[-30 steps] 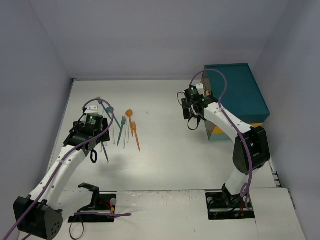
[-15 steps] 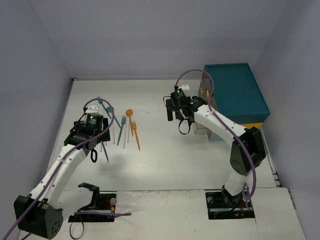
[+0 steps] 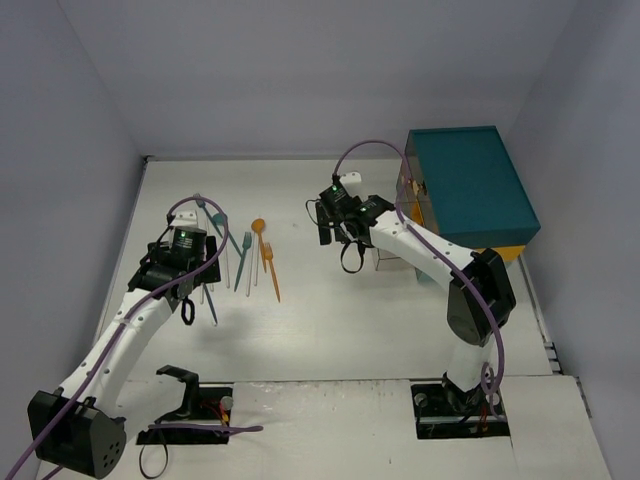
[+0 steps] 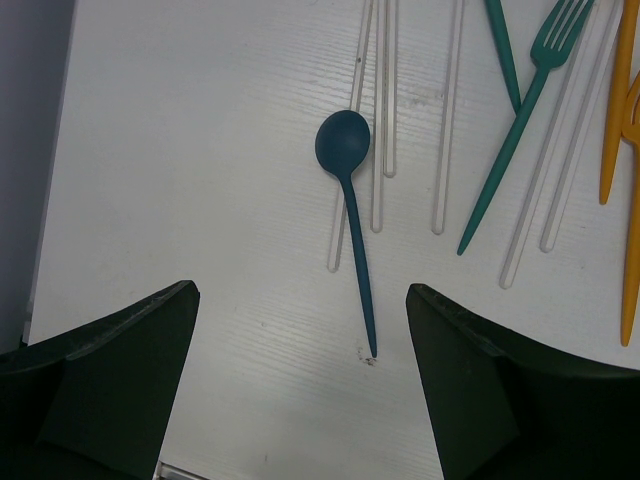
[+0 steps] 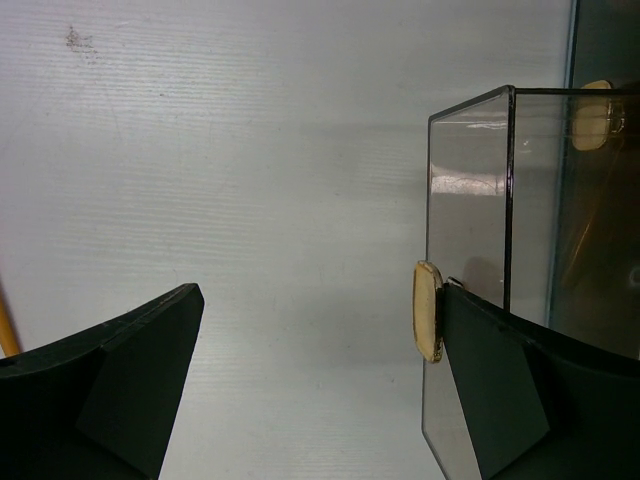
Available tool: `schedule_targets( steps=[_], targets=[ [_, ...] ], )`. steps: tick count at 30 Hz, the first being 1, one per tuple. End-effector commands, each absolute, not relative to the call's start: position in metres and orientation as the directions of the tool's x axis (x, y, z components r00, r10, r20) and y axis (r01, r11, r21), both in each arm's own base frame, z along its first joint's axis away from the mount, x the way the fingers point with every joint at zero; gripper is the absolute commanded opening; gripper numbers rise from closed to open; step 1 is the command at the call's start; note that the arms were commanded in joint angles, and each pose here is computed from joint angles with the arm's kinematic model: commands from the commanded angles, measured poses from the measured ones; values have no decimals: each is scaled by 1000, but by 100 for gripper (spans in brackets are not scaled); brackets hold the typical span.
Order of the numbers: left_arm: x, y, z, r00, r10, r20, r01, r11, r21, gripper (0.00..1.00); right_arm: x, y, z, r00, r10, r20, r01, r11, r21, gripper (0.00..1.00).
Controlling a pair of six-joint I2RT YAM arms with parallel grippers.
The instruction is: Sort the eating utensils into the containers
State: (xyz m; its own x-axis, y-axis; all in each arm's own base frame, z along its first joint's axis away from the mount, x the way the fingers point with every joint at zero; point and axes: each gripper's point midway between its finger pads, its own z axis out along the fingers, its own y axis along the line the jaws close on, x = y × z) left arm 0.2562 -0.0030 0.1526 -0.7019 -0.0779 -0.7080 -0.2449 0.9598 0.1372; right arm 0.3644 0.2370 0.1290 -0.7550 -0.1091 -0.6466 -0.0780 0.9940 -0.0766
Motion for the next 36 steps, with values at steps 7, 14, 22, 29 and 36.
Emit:
schedule_targets(
  steps=[7, 14, 22, 29, 36],
  targets=[
    [268, -3, 167, -666, -76, -742, -251, 959, 128, 82, 370, 236, 145, -726, -144, -672, -51, 986, -157, 100],
    [269, -3, 167, -670, -73, -739, -250, 959, 132, 82, 373, 238, 153, -716, -198, -670, -77, 975, -207, 100],
    [269, -3, 166, -672, -73, -737, -250, 959, 134, 82, 375, 237, 160, -703, -239, -670, -82, 963, -258, 100],
    [269, -8, 164, -676, -80, -732, -237, 965, 113, 82, 377, 250, 202, -647, -212, -733, -106, 976, -189, 100],
    [268, -41, 159, -705, -146, -694, -159, 986, -46, 82, 371, 250, 259, -571, -162, -805, -131, 986, -105, 100]
  ],
)
